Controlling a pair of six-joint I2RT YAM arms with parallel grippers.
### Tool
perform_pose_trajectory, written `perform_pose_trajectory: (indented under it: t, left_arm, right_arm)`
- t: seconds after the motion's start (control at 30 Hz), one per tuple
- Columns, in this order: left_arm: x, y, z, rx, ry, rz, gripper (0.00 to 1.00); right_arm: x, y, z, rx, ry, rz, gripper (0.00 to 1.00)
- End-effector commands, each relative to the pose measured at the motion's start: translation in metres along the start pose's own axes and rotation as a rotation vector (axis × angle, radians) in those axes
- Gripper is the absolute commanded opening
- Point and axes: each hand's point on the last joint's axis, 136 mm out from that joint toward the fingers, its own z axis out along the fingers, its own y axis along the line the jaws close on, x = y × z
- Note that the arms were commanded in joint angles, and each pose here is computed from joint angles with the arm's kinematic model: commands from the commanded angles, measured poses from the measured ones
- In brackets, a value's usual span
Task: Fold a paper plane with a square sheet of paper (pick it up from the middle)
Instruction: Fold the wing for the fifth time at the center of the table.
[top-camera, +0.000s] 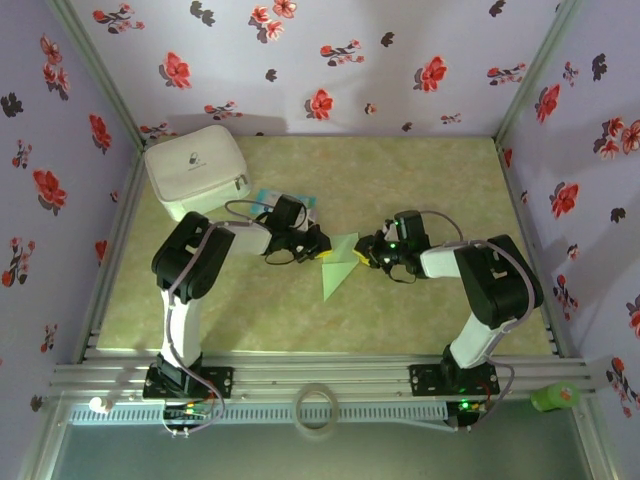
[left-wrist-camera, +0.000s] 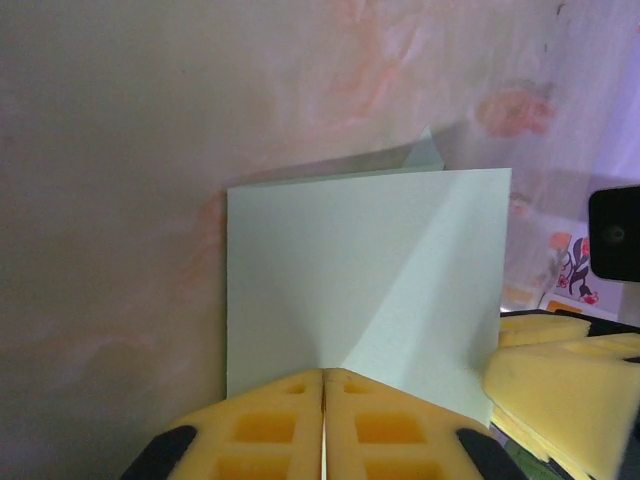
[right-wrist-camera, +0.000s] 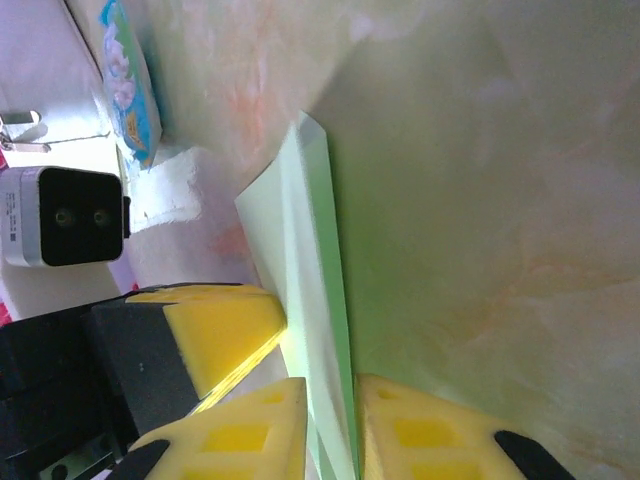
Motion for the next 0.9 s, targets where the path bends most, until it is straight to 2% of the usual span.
perform_pose_trajectory:
  t: [0.0,0.3,0.87]
  left_arm:
    - [0.004,0.010,0.007,-0.025,0.021,0.024,0.09]
    - [0.004,0.008,0.008,-0.017,0.024,0.028,0.09]
    - [0.001,0.010,0.002,0.021,0.007,0.020,0.09]
  right_arm:
    - [0.001,0.017,-0.002,-0.028,0.035,-0.071,0.21]
    - [0.000,0.020,0.004,-0.053,0.087,-0.087,0.28]
    - [0.004,0.015,0.016,-0.086,0.151,-0.081,0.28]
